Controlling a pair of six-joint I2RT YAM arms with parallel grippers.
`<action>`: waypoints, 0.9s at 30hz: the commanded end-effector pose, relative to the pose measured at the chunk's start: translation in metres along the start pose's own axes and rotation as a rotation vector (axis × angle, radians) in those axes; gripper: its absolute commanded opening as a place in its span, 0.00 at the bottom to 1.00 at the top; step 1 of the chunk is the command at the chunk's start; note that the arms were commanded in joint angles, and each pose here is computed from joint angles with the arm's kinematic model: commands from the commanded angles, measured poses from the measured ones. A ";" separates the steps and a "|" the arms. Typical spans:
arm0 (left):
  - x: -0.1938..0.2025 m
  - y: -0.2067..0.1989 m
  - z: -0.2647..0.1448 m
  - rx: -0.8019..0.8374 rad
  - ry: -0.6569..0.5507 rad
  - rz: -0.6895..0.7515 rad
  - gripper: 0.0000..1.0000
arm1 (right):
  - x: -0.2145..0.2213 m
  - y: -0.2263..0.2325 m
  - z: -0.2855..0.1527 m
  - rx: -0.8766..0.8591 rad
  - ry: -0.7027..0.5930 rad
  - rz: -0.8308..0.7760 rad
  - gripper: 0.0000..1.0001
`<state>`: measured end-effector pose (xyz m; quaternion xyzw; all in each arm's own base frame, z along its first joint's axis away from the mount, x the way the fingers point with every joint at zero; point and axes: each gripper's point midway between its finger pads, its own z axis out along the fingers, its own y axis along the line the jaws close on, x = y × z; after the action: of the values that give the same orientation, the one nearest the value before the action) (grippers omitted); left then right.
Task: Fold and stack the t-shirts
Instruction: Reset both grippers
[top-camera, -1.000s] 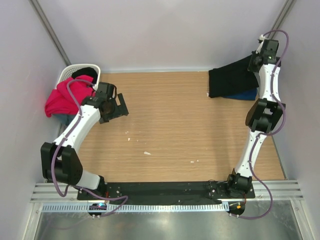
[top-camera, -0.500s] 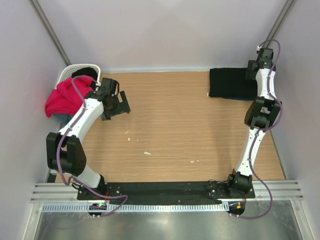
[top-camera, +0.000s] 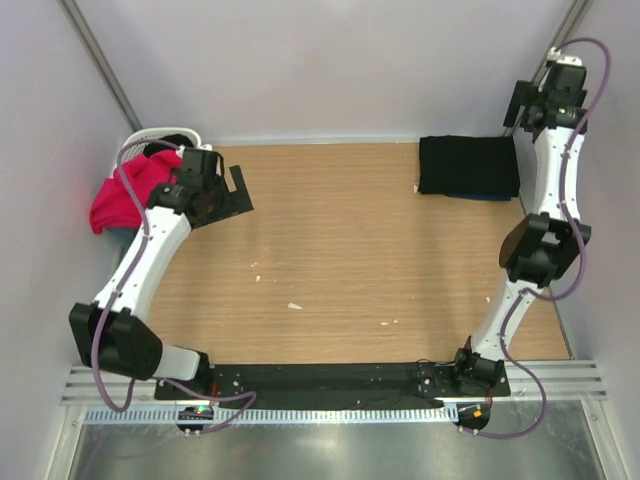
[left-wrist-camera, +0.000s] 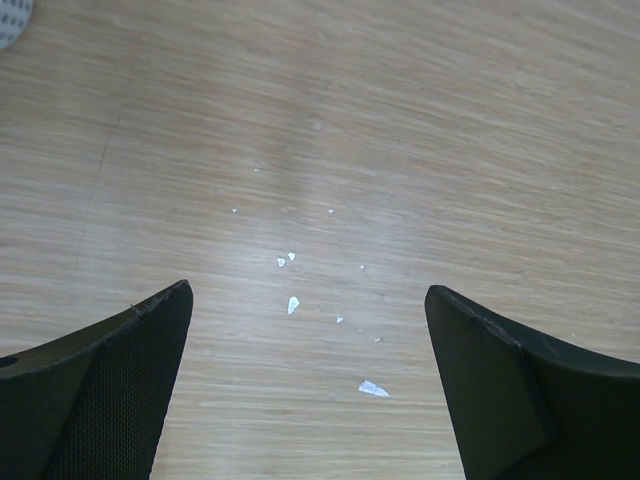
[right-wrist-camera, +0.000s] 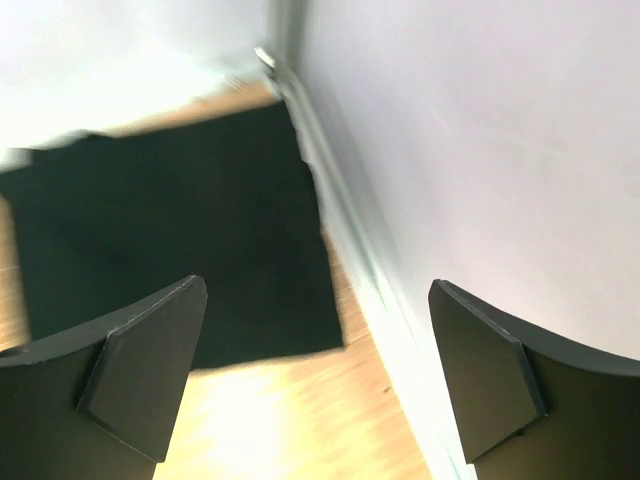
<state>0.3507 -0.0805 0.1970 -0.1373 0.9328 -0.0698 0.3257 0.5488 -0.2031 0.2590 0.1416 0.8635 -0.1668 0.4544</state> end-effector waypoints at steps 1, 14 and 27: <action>-0.033 -0.006 -0.042 0.068 -0.170 0.026 1.00 | -0.074 0.023 -0.103 -0.170 -0.234 0.103 1.00; -0.038 0.011 -0.098 0.147 -0.453 -0.060 1.00 | 0.070 0.051 -0.238 -0.409 -0.245 0.403 1.00; 0.055 0.042 -0.069 0.186 -0.384 -0.173 1.00 | 0.256 0.073 -0.246 -0.444 -0.080 0.620 1.00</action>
<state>0.2510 -0.0510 0.1946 -0.1880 0.8451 -0.1351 0.4818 0.2572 -0.0049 0.1696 0.2579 0.7884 0.1691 0.5323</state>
